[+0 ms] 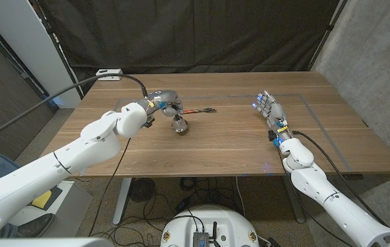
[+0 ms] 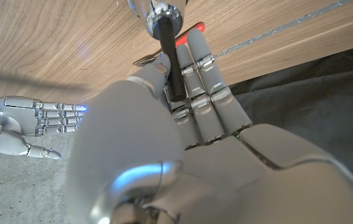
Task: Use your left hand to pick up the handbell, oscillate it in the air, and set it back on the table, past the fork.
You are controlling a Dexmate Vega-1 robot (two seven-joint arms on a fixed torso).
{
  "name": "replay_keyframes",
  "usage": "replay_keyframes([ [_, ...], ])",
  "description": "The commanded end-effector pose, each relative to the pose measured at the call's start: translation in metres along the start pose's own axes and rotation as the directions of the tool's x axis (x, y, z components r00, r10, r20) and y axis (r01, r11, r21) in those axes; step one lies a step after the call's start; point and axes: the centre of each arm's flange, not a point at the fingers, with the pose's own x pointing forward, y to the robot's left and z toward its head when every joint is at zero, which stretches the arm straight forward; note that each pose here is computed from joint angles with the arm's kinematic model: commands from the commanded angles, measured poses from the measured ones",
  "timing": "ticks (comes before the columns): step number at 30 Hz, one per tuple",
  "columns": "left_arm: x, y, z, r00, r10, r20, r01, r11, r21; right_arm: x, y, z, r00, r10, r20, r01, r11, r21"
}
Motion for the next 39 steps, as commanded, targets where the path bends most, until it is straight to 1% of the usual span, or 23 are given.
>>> replay_keyframes([
  [1,0.004,-0.012,0.002,1.000,-0.016,0.022,0.017,0.999,-0.051,-0.001,-0.002,-0.002,1.000,0.003,-0.011,-0.003,1.000,0.004],
  [13,0.006,-0.019,0.003,0.999,-0.036,0.015,0.037,0.999,-0.037,-0.004,-0.003,-0.003,1.000,-0.008,-0.002,0.008,1.000,0.008],
  [17,0.009,-0.020,0.005,0.998,-0.060,0.020,0.060,0.998,-0.021,-0.005,-0.004,-0.003,1.000,-0.008,-0.003,0.008,1.000,0.004],
  [30,0.009,-0.023,0.007,0.999,-0.049,0.017,0.049,0.998,-0.030,-0.006,-0.007,-0.003,1.000,-0.008,-0.002,0.008,1.000,0.003],
  [39,0.010,-0.022,0.008,0.998,-0.059,0.016,0.059,0.998,-0.022,-0.007,-0.008,-0.004,1.000,-0.011,-0.002,0.011,1.000,0.006],
])
